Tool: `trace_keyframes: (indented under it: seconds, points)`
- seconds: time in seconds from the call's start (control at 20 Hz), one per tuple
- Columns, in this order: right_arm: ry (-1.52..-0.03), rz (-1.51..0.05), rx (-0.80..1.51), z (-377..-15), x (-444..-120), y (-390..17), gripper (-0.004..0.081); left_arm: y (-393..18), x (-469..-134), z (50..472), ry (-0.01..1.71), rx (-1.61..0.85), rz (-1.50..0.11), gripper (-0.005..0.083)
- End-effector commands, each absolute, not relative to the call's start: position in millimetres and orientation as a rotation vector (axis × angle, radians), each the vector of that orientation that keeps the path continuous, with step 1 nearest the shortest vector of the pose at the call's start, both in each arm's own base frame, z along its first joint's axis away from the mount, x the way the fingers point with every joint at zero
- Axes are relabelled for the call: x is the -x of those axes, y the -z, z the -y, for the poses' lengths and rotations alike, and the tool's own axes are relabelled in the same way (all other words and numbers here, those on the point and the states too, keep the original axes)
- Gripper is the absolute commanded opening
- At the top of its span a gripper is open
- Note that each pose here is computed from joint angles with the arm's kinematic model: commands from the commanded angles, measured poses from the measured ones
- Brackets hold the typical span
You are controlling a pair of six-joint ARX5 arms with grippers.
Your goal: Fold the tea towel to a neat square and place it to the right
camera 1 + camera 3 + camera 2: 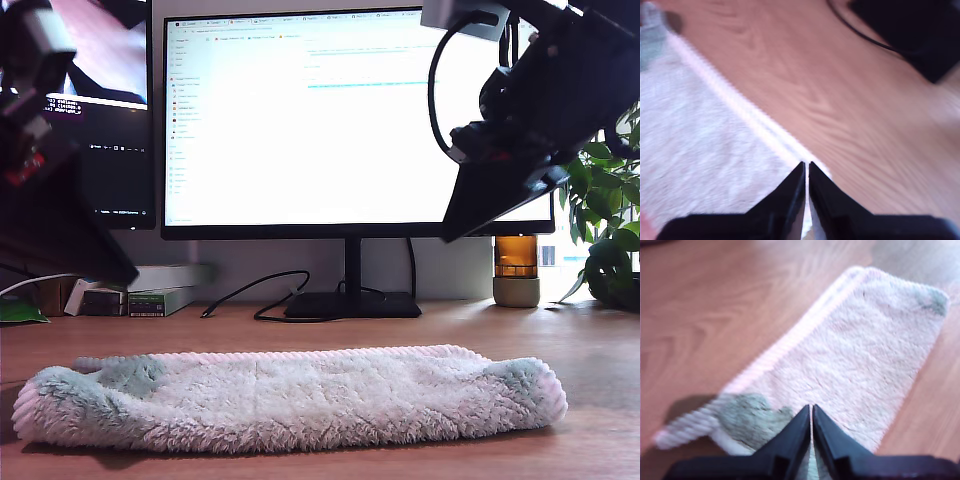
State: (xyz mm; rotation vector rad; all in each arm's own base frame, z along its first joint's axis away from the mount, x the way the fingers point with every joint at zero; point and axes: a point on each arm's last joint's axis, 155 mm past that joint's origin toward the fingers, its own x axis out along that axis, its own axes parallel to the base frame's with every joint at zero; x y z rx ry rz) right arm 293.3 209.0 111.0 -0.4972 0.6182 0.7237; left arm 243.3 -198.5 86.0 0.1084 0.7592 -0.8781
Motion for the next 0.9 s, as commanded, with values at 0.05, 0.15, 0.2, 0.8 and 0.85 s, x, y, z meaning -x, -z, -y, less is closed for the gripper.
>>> trace_keyframes:
  seconds: [0.05,0.15,0.2,0.8,0.85]
  points:
    - [-0.79,-0.676,0.499,-214.9,-292.6,-90.2,-0.0011,-69.2,-238.1,204.7,0.912,-0.08,-0.835,-0.0024]
    - [-0.816,-0.704,0.495,-219.0,-296.8,-81.6,-0.0011,-60.3,-233.9,204.7,0.912,-0.064,-0.907,-0.0024]
    - [-0.837,-0.718,0.494,-222.0,-298.3,-77.8,-0.0011,-57.5,-232.8,204.1,0.909,-0.063,-0.936,-0.0024]
    - [-0.94,-0.871,0.587,-221.1,-308.5,-25.8,-0.0011,-17.4,-227.7,192.2,0.838,-0.078,-1.153,-0.0024]
    - [-0.935,-0.872,0.606,-217.6,-310.5,-23.4,-0.0011,-14.4,-230.0,187.4,0.807,-0.094,-1.164,-0.0024]
